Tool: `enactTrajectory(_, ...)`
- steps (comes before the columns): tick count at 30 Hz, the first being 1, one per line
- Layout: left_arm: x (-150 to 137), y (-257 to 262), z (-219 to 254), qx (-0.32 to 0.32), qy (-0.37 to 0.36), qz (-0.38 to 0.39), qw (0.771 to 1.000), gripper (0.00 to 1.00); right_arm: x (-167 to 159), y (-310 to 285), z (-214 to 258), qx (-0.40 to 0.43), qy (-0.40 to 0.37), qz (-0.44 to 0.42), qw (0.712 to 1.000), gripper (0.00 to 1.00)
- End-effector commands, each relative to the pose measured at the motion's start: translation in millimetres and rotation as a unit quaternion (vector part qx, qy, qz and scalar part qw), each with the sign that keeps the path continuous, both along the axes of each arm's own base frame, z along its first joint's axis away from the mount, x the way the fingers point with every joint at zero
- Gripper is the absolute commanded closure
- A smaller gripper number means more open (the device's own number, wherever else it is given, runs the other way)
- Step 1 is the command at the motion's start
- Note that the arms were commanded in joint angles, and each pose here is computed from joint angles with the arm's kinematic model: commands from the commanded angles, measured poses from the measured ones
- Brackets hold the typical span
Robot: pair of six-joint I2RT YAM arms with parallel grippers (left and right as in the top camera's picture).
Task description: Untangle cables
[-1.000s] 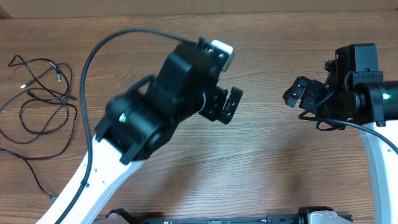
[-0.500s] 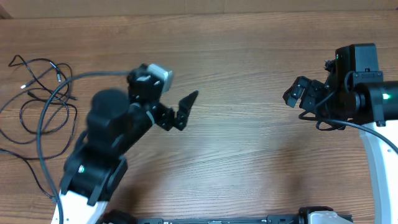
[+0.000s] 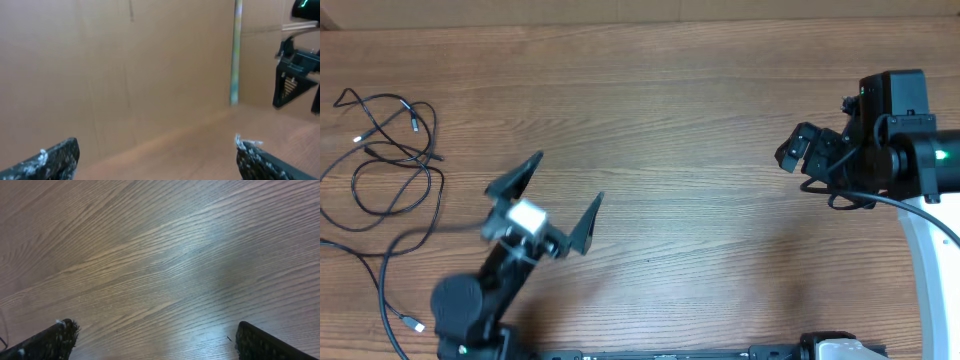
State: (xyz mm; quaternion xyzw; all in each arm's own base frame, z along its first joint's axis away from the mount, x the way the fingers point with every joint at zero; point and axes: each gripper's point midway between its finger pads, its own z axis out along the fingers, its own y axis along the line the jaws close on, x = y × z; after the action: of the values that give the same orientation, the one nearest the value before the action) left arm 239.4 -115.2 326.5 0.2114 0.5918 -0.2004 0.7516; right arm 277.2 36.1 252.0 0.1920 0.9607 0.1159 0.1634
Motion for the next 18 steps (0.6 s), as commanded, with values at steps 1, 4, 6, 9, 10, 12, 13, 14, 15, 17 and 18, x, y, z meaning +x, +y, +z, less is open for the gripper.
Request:
enactTrajectory(1,-6.7,17.6,-14.0,-0.049,-0.007,0.036,0.998,0.00,2.3,0.0,8.2,0.000,-0.014,-0.001,1.000,0.00)
enactTrajectory(4,-10.4,32.3,-23.7,-0.095,-0.008,0.065,0.993,0.01,2.3,0.0,8.2,0.000,-0.014,-0.001,1.000,0.00)
enactTrajectory(6,-14.7,42.1,-31.8,-0.121,-0.022,0.080,0.989,0.00,2.3,0.0,8.2,0.000,-0.014,-0.001,1.000,0.00)
enactTrajectory(9,-15.2,51.5,-40.0,-0.138,-0.033,0.093,0.985,0.00,2.3,0.0,8.2,0.000,-0.014,-0.001,1.000,0.00)
enactTrajectory(10,-14.1,55.3,-44.1,-0.147,-0.031,0.100,0.984,0.00,2.3,0.0,8.2,0.000,-0.014,-0.001,1.000,0.00)
enactTrajectory(12,-10.8,65.2,-53.3,-0.177,-0.019,0.118,0.977,0.00,2.3,0.0,8.2,0.000,-0.014,-0.001,1.000,0.00)
enactTrajectory(13,-9.4,69.2,-57.2,-0.189,-0.010,0.127,0.974,0.01,2.3,0.0,8.2,0.000,-0.014,-0.001,1.000,0.00)
enactTrajectory(14,-8.0,73.4,-60.0,-0.195,-0.003,0.139,0.971,0.00,2.3,0.0,8.2,0.000,-0.014,-0.001,1.000,0.00)
enactTrajectory(15,-8.0,75.4,-61.0,-0.198,-0.002,0.144,0.970,0.00,2.3,0.0,8.2,0.000,-0.014,-0.001,1.000,0.00)
enactTrajectory(17,-8.7,78.6,-61.8,-0.200,-0.002,0.152,0.968,0.01,2.3,0.0,8.2,0.000,-0.014,-0.001,1.000,0.00)
enactTrajectory(18,-9.0,80.9,-61.8,-0.202,-0.002,0.158,0.966,0.00,2.3,0.0,8.2,0.000,-0.014,-0.001,1.000,0.00)
